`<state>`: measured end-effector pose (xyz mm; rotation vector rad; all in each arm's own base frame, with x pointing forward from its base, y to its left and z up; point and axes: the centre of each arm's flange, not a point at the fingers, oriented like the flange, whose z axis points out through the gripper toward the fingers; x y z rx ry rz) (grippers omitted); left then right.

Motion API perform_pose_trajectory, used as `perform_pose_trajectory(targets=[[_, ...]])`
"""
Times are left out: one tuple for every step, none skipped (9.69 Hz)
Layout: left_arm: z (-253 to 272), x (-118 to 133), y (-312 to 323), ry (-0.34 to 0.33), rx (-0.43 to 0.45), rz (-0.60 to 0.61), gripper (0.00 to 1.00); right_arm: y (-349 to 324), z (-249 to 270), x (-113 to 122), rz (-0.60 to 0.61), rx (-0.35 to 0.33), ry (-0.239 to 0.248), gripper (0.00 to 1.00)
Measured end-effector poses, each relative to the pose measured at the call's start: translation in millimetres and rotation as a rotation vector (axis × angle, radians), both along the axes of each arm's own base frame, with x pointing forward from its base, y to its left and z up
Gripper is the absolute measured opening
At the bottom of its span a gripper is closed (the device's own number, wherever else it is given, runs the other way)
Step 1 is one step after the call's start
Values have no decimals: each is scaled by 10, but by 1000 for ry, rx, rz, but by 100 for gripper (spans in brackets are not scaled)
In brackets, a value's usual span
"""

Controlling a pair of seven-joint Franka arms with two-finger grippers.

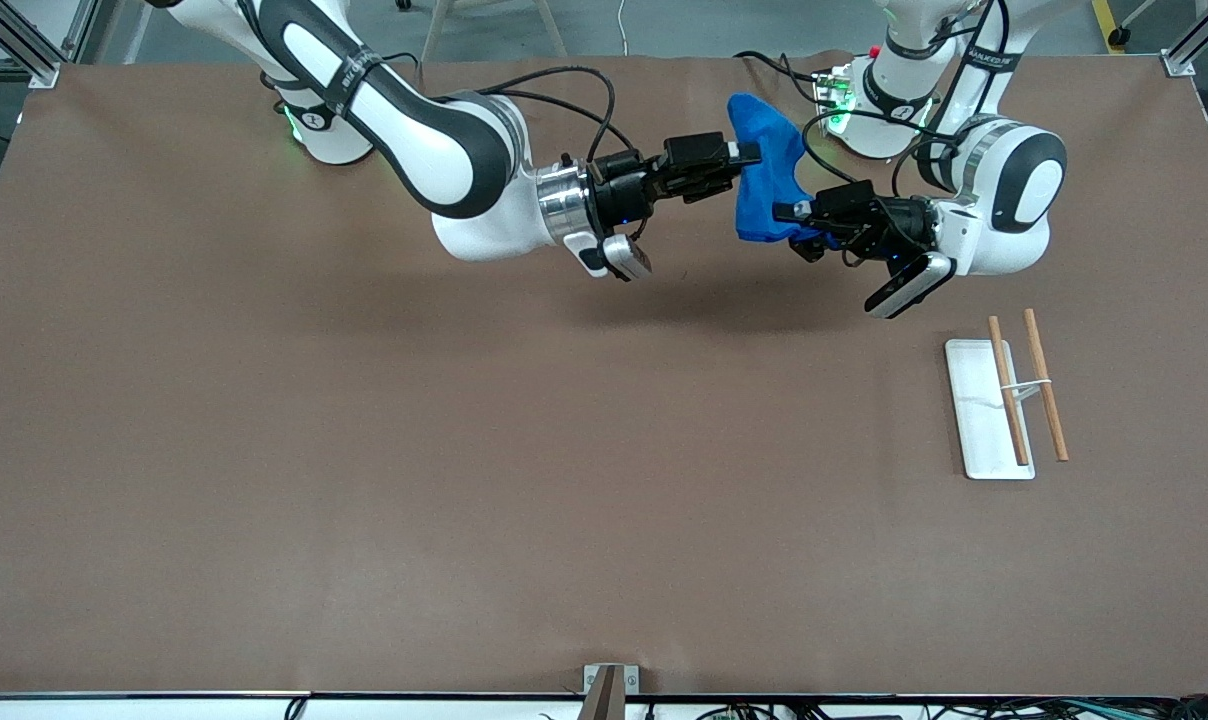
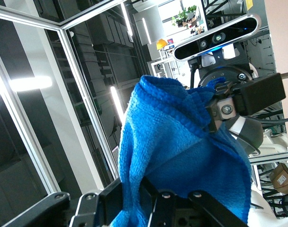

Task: Right arm passes towel to left arm to hang
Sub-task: 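Grasp the hanging towel with the left gripper beside the right gripper, then open the right gripper and withdraw while the left gripper carries the towel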

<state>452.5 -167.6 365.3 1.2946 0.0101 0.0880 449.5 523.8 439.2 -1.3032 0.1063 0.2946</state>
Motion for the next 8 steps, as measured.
perform_pose_trajectory(targets=[[-35, -15, 25, 4, 12, -8, 10, -8, -14, 12, 1, -9, 31, 14], [-86, -26, 64, 10, 28, -19, 9, -23, -36, 32, 0, -28, 80, 15], [-136, -26, 104, 17, 41, -23, 9, -48, -51, 68, -12, -53, 122, 27], [-167, -16, 145, 22, 45, -19, 9, -91, -37, 129, -40, -82, 141, 44], [-172, -8, 186, 18, 59, -25, 9, -160, -5, 198, -68, -114, 136, 59], [-166, 11, 248, 3, 99, -48, 9, -284, 12, 306, -74, -168, 97, 75], [-129, 68, 375, -11, 155, -77, 9, -481, 10, 480, -58, -252, 40, 89], [-73, 141, 533, -24, 214, -103, 9, -732, -16, 695, -43, -351, -18, 100]])
